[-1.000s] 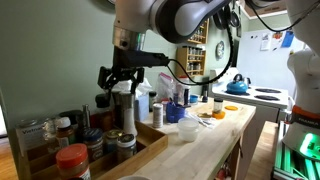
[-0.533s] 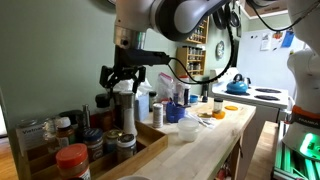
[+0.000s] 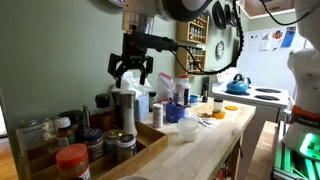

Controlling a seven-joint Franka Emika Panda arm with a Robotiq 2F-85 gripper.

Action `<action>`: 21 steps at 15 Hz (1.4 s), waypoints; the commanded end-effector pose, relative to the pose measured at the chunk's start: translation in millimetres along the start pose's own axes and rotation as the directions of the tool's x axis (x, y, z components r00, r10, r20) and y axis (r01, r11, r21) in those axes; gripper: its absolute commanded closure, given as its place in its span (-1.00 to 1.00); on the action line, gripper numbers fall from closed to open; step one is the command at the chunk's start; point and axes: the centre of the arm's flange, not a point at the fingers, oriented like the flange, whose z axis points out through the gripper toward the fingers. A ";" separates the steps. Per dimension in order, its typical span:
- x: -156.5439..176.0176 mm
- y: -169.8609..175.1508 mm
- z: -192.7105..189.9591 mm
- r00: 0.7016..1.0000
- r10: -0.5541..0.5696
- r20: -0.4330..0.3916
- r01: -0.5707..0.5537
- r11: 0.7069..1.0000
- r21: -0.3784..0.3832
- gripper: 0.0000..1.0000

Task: Move the salt cellar to the right side of the counter.

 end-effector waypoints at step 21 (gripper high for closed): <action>32.4 29.0 83.0 0.994 -0.078 -0.071 0.079 0.997 0.014 -1.00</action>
